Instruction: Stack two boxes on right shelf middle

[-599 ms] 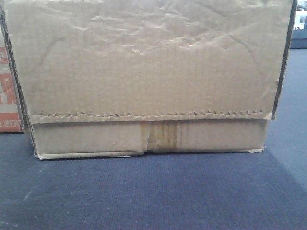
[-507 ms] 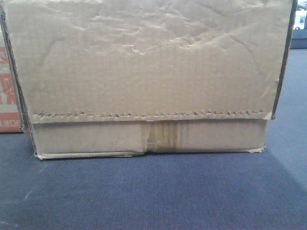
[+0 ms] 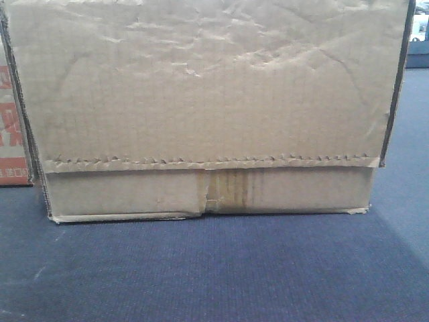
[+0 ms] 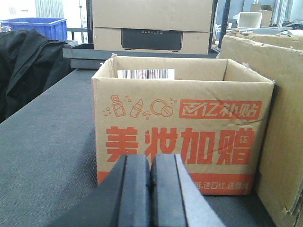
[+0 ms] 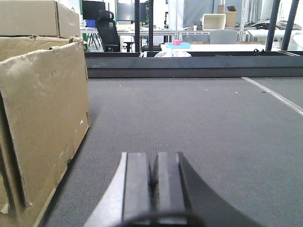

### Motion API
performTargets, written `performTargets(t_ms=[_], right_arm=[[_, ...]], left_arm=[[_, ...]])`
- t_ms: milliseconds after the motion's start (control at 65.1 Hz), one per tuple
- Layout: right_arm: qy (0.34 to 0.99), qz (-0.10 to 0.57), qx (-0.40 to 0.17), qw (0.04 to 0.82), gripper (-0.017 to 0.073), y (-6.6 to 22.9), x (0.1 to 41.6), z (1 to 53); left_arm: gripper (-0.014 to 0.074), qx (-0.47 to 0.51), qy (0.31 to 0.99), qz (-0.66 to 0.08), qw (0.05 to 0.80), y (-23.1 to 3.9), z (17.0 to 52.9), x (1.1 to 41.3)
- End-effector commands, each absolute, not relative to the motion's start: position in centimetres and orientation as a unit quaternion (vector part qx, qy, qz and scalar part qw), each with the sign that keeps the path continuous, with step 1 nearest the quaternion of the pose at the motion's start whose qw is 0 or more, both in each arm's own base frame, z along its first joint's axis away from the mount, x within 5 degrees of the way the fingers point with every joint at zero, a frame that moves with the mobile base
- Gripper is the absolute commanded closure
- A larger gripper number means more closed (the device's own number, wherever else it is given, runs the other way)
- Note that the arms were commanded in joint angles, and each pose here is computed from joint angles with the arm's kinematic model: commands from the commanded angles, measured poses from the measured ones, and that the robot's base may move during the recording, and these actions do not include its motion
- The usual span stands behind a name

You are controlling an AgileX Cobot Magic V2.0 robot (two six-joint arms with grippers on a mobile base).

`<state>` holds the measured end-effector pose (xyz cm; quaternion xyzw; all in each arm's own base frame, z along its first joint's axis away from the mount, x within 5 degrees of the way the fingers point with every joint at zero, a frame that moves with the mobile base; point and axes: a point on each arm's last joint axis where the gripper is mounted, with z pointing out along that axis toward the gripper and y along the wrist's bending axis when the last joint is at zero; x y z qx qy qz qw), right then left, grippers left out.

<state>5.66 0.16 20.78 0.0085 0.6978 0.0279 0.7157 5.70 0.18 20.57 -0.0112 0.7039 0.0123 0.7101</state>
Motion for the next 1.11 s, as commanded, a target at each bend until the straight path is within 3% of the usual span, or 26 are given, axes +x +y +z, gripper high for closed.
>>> performTargets(t_ms=[0,445,630,829,983,1091], right_arm=[[0.691,0.023,0.008,0.723,0.0713,0.1,5.6,20.9],[0.669,0.023,0.007,0.743,0.0713,0.1,5.6,21.5],[0.641,0.024,0.007,0.767,0.0713,0.1,5.3,23.1],[0.574,0.026,0.006,0.818,0.0713,0.1,2.4,31.4],[0.577,0.027,0.005,0.816,0.0687,0.0,0.8,37.5],[0.583,0.027,0.005,0.812,0.0585,0.1,1.5,41.1]], left_arm=[[0.0704,-0.01,0.695,0.009,0.718,0.1,20.8,5.6],[0.0704,-0.012,0.654,0.009,0.757,0.2,21.8,5.6],[0.0704,-0.017,0.578,0.009,0.816,0.2,23.6,5.1],[0.0704,-0.011,0.54,0.008,0.842,0.1,31.5,2.7],[0.0693,-0.007,0.6,0.005,0.8,-0.1,38.3,1.5],[0.0594,-0.005,0.65,0.003,0.76,-0.1,41.7,2.2]])
